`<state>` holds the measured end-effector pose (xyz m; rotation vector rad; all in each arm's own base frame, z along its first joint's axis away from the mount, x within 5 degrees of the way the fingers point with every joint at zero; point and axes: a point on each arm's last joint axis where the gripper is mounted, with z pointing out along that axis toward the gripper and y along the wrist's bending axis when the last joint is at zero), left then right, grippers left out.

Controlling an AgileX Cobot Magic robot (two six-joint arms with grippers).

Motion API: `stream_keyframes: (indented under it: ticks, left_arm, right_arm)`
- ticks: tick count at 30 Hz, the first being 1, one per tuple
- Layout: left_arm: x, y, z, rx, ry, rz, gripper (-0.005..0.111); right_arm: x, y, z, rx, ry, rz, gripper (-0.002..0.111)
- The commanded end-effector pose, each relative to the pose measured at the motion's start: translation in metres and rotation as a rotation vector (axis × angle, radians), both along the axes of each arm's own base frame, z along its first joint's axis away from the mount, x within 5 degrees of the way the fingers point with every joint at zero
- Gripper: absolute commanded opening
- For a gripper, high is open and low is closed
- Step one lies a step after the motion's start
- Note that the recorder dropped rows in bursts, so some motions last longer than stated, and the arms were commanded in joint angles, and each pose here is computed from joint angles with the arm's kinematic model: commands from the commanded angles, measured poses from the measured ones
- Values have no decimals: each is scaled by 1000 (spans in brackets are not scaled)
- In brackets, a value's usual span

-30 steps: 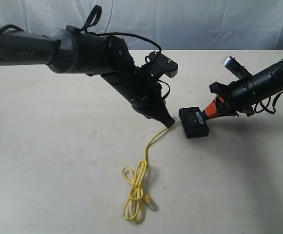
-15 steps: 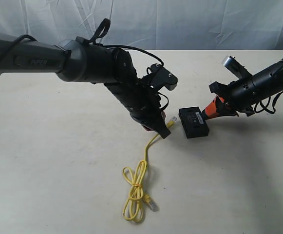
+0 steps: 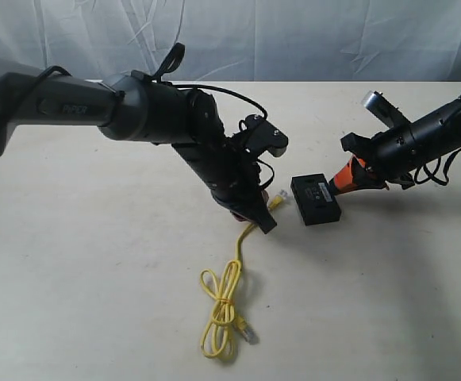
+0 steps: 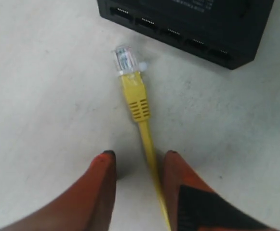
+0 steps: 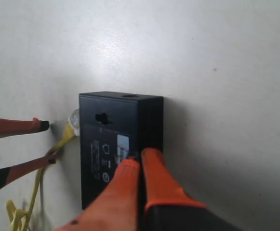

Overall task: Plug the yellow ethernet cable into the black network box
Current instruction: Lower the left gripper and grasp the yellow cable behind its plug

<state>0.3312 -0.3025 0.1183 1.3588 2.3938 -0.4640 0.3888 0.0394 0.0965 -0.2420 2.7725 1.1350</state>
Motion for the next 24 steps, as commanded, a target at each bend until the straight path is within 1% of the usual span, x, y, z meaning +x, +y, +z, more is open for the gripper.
stream_keyframes:
  ticks: [1, 4, 7, 13, 17, 18, 20, 24]
  left_arm:
    - [-1, -2, 1, -8, 7, 5, 33]
    - [-3, -6, 3, -57, 52, 50, 33]
    - [-2, -6, 3, -61, 46, 54, 33]
    - [1, -4, 0, -35, 9, 38, 33]
    - [-2, -3, -16, 3, 60, 22, 33]
    - [-3, -3, -16, 6, 61, 20, 32]
    - [-3, -1, -17, 23, 52, 3, 26]
    - [-1, 3, -8, 73, -9, -59, 2]
  right_arm:
    - [2, -2, 0, 1, -12, -7, 0]
    - [2, -2, 0, -1, -13, -9, 0]
    - [2, -2, 0, -1, -13, -9, 0]
    - [2, -2, 0, -1, -13, -9, 0]
    - [2, -2, 0, -1, -13, -9, 0]
    - [2, -2, 0, -1, -13, -9, 0]
    - [2, -2, 0, -1, -13, -9, 0]
    - [2, -2, 0, -4, -16, -11, 0]
